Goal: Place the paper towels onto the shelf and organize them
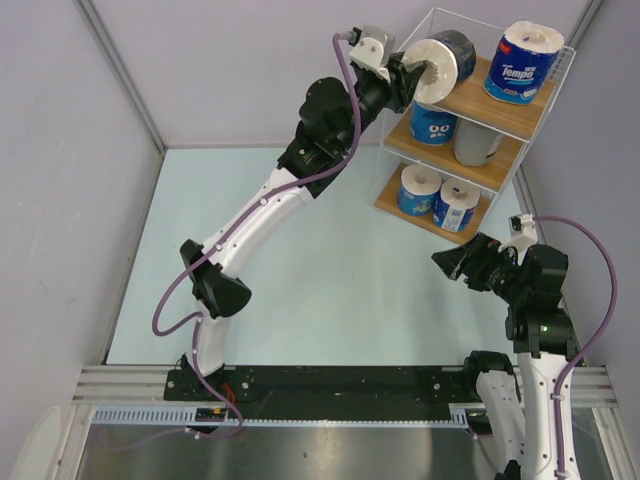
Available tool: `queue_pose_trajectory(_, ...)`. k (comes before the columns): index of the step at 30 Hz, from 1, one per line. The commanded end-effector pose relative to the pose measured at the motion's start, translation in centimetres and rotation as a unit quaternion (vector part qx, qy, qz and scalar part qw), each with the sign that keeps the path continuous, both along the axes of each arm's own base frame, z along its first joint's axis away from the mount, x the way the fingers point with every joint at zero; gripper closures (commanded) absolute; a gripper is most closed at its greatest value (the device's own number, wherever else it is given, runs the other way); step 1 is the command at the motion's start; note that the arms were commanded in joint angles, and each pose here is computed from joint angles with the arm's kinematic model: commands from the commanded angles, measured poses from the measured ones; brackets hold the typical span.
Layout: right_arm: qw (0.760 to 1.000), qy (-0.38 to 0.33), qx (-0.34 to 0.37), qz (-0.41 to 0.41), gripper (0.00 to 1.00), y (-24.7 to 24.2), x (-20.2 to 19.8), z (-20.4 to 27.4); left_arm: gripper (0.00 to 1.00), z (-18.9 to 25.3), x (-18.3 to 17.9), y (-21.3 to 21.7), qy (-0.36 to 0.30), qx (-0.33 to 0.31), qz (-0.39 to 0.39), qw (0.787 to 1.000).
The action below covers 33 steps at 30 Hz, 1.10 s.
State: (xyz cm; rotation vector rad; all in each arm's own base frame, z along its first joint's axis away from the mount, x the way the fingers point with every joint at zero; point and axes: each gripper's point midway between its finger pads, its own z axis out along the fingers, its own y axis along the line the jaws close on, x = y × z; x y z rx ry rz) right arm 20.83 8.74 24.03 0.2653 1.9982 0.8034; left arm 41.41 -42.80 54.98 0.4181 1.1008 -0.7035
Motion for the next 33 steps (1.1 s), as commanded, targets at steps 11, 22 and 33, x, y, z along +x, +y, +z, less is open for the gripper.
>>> queue_pose_trajectory(11,1.0,-0.016,-0.01,0.004,0.14,-0.1,0.4,0.3,0.71,4.2,0.9,1.0,-0.042,-0.101,-0.01,0.994)
queue_pose_trajectory(22,1.0,-0.011,-0.013,0.002,0.14,-0.2,0.4,0.0,0.71,2.4,2.0,0.0,-0.031,-0.094,-0.013,0.995)
queue_pose_trajectory(33,1.0,-0.006,-0.018,0.001,0.13,-0.3,0.3,-0.5,0.52,1.3,2.7,-0.8,-0.026,-0.099,-0.022,0.994)
